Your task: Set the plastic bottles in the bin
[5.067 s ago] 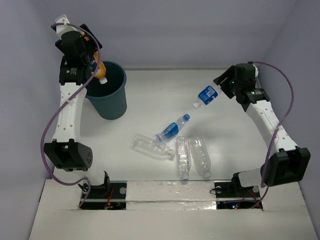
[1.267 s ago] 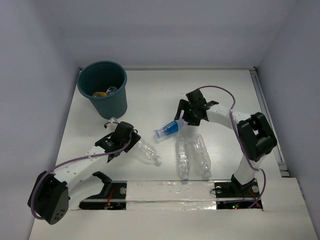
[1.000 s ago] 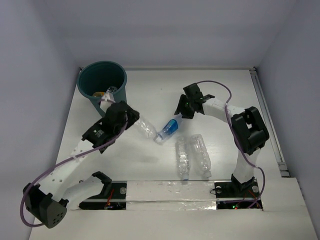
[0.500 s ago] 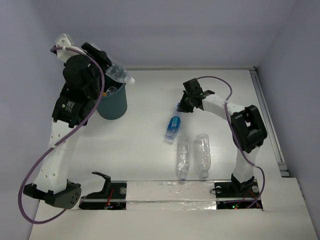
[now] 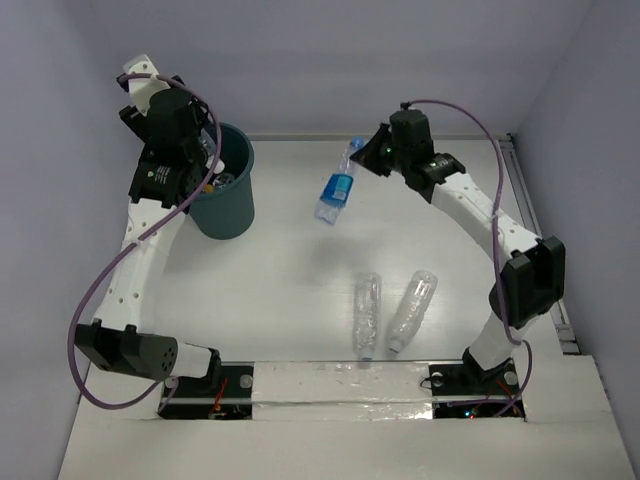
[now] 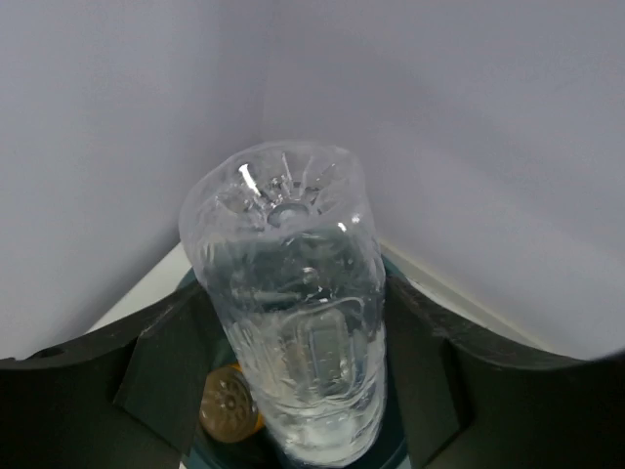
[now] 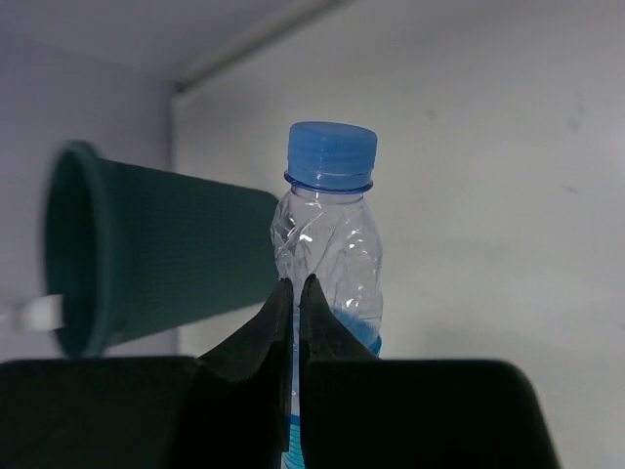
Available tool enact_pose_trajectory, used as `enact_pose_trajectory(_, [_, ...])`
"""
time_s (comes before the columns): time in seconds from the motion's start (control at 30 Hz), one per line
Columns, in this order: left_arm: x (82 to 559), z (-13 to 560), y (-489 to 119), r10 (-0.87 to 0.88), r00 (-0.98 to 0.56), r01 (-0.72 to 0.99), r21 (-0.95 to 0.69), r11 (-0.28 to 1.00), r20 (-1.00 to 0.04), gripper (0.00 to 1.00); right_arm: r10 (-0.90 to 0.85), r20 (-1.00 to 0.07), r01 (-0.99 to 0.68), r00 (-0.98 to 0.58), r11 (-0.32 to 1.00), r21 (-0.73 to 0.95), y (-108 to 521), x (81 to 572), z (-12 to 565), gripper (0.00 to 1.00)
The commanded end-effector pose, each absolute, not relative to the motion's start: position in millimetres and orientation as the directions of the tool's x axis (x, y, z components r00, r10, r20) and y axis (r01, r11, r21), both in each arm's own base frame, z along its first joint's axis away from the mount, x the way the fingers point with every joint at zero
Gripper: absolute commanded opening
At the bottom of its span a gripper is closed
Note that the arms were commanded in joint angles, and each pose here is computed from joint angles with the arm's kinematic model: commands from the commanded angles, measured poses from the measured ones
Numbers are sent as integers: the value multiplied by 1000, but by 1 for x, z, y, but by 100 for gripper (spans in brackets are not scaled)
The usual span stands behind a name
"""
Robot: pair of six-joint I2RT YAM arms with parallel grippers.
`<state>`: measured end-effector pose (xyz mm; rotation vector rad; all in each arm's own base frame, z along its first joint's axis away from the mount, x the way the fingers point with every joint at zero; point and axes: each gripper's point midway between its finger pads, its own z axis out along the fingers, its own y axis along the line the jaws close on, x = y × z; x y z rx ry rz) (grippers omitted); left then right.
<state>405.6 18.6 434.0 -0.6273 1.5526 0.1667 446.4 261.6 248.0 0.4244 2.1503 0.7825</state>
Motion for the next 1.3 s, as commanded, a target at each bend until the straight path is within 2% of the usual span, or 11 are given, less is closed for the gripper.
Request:
enact_pose_trajectory(0.0, [409,439,29,-224,85,-509,-236,828,-971,63,631,-593,-130,-501,622,772,269,453,360,0])
enact_pose_trajectory(0.03, [412,433,31,-226,69,-513,-229,827,-972,85,657,-587,-160,-474,591,791,271,455,386,0])
enact_pose_trajectory(0.17, [419,435,19,-290,37,-414,-279,866,-956,98,682,-588,-252,-434,534,807,299,455,439,0])
enact_pose_trajectory(0.3, [408,457,8,-315,50,-341,-313,887,-948,99,702,-596,-326,-390,500,802,335,458,480,0])
enact_pose_trajectory(0.33, [400,466,8,-325,69,-326,-329,886,-943,99,690,-602,-315,-402,513,798,350,469,466,0])
enact_pose_trajectory(0.4, [391,474,3,-354,80,-290,-361,886,-932,98,713,-598,-372,-366,476,797,366,462,501,0])
enact_pose_trajectory(0.43, [382,482,2,-367,99,-272,-380,884,-925,97,703,-603,-365,-376,486,794,381,473,485,0])
enact_pose_trajectory(0.6, [364,494,-7,-436,119,-201,-452,869,-892,94,735,-593,-449,-329,431,783,425,463,502,0])
enact_pose_trajectory(0.73, [355,497,-21,-492,93,-128,-500,856,-866,89,722,-639,-483,-263,475,736,462,458,487,0])
enact_pose_trajectory(0.93, [345,487,-26,-501,60,-107,-505,857,-863,86,606,-782,-468,-142,655,593,500,461,435,0])
enact_pose_trajectory(1.27, [348,476,-36,-491,24,-96,-491,866,-871,86,341,-940,-386,10,868,311,508,454,392,0])
